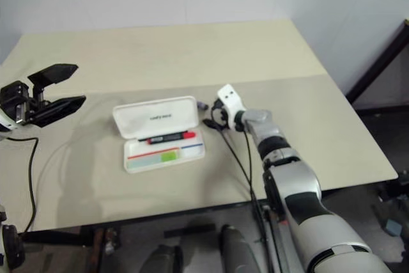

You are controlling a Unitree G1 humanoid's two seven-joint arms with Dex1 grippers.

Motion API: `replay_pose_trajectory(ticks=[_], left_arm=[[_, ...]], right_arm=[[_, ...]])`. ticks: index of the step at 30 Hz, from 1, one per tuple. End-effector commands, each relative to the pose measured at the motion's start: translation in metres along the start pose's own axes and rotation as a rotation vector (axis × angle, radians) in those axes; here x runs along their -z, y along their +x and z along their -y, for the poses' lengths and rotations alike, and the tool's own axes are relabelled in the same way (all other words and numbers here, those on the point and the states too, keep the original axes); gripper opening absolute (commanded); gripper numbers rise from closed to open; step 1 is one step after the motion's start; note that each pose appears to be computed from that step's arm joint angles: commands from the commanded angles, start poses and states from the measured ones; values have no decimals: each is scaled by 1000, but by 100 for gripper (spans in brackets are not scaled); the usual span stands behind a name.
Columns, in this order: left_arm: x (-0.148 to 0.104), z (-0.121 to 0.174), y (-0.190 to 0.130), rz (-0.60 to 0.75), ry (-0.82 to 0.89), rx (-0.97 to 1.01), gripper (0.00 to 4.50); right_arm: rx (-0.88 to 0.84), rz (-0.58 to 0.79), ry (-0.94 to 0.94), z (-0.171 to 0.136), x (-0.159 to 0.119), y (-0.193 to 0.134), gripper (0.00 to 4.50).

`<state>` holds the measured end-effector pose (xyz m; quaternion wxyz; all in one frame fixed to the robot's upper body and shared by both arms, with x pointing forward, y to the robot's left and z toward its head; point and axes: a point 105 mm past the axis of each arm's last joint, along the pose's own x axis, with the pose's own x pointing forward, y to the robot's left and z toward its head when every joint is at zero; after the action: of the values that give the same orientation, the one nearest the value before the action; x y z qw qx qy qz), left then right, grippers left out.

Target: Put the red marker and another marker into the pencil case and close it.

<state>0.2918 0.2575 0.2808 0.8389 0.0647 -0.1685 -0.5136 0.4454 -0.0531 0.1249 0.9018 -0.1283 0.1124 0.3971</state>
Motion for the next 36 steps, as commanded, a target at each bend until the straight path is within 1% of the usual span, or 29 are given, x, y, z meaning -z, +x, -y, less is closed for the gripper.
replay_pose_trajectory(ticks=[1,9,18,25,29,36], left_arm=[[-17,-4,-4,-3,43,-7,450],[-21,-5,-2,-14,43,5,450],[-21,-1,0,-10,52,7,450],[-19,6,-6,-5,55,-16,450],[-18,12,-8,0,54,-33,450],[-14,24,-13,13,52,-59,450]], right_arm=[[-44,7,17,-18,-3,12,446],[-116,35,22,-42,-12,25,446],[-154,39,0,-52,-20,30,446],[-115,7,-22,-45,-12,28,446],[-32,-15,-30,-35,-6,27,446],[30,-36,-37,-19,1,20,446]])
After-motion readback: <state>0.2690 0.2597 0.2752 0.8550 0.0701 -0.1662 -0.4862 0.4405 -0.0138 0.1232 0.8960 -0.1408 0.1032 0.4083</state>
